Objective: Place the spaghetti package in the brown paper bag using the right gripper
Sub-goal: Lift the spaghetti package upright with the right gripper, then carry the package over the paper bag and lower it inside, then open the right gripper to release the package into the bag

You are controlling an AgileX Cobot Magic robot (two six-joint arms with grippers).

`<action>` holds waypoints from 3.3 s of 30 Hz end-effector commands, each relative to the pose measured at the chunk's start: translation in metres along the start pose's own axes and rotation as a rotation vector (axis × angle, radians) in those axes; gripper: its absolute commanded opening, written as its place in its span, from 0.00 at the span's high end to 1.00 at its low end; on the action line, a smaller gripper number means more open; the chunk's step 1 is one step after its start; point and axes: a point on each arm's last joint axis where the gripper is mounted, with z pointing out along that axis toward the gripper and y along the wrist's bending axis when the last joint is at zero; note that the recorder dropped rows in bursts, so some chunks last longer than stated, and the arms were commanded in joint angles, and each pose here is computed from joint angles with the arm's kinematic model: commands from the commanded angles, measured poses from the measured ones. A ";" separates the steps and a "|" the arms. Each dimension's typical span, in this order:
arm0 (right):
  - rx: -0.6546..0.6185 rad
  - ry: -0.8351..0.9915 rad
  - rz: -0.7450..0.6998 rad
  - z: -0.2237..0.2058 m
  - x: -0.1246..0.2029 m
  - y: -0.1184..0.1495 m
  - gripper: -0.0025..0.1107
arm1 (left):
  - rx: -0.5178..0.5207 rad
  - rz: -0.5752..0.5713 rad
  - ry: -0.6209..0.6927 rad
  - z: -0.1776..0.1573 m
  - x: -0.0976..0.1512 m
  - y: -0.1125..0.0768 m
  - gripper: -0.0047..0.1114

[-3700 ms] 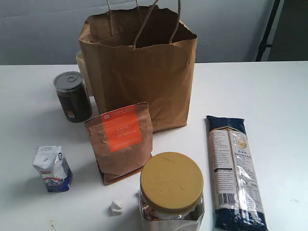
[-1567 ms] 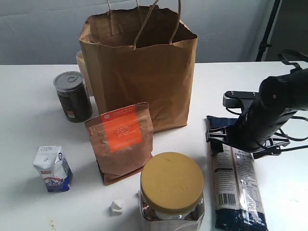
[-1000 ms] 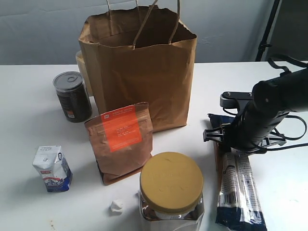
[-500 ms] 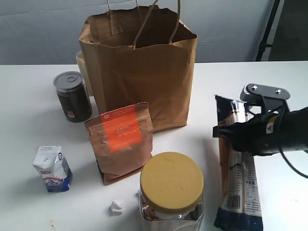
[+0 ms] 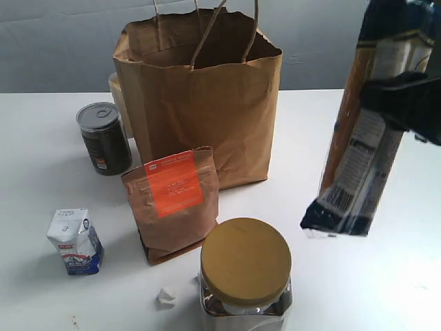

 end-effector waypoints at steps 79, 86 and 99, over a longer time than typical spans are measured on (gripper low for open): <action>-0.181 0.101 -0.541 0.194 -0.031 0.104 0.49 | 0.004 -0.007 0.004 0.001 0.001 -0.001 0.96; -0.156 0.127 -0.531 0.196 -0.032 0.095 0.45 | 0.004 -0.007 0.004 0.001 0.001 -0.001 0.96; -0.166 0.062 -0.519 0.185 -0.048 0.099 0.45 | 0.004 -0.007 0.004 0.001 0.001 -0.001 0.96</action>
